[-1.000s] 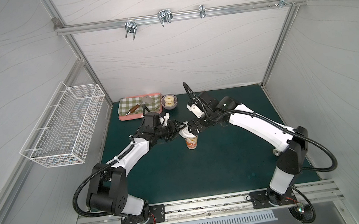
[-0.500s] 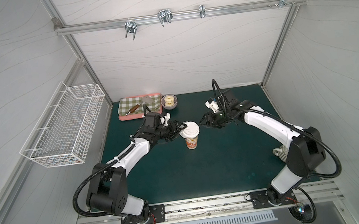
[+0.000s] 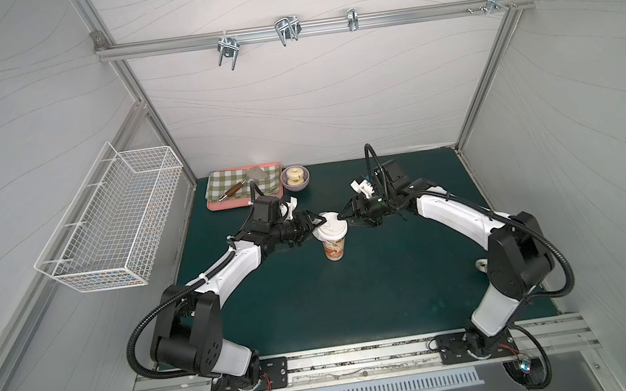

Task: Put the leak-proof paper on the milk tea cups
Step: Secure the cup lid on the cup.

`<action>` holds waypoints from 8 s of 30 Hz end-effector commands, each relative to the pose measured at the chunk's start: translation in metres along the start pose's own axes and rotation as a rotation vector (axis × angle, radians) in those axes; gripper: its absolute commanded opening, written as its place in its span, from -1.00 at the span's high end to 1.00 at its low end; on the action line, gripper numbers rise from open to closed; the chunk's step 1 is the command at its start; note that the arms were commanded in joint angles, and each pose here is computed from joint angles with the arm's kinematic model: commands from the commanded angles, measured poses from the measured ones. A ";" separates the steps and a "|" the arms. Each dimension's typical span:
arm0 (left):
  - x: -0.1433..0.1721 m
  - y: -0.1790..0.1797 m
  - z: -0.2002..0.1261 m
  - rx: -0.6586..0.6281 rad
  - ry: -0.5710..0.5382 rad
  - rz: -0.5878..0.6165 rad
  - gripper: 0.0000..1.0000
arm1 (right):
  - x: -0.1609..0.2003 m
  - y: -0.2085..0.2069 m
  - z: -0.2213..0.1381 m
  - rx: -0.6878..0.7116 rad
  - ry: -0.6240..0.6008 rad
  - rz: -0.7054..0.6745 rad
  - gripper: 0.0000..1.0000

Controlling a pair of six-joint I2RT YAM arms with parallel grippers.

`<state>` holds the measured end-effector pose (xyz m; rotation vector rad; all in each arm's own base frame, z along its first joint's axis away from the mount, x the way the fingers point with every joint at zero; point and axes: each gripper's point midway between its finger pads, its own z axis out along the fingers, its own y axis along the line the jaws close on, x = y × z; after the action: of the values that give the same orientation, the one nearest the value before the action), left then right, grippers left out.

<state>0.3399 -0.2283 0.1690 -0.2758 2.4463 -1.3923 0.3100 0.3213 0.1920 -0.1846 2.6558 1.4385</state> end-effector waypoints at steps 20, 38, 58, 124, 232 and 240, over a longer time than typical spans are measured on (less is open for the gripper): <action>0.013 0.036 0.006 -0.093 0.013 -0.045 -0.10 | 0.009 -0.044 0.009 0.090 0.033 0.056 0.01; 0.006 0.025 -0.004 -0.054 -0.012 -0.056 -0.09 | 0.009 -0.047 0.009 0.105 0.031 0.049 0.01; -0.010 -0.018 -0.028 0.045 -0.053 -0.012 -0.27 | 0.008 -0.043 0.013 0.105 0.041 0.036 -0.01; 0.030 0.086 -0.014 -0.224 0.007 -0.160 0.33 | 0.014 -0.045 0.017 0.116 0.052 0.030 -0.02; 0.014 0.071 0.011 -0.163 0.052 -0.109 0.20 | 0.016 -0.042 0.021 0.118 0.054 0.025 -0.03; 0.012 0.062 0.007 -0.150 0.042 -0.102 0.24 | 0.016 -0.042 0.021 0.120 0.053 0.025 -0.03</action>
<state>0.3581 -0.2141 0.1614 -0.2817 2.3983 -1.3738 0.3103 0.3229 0.1746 -0.2393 2.6655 1.3857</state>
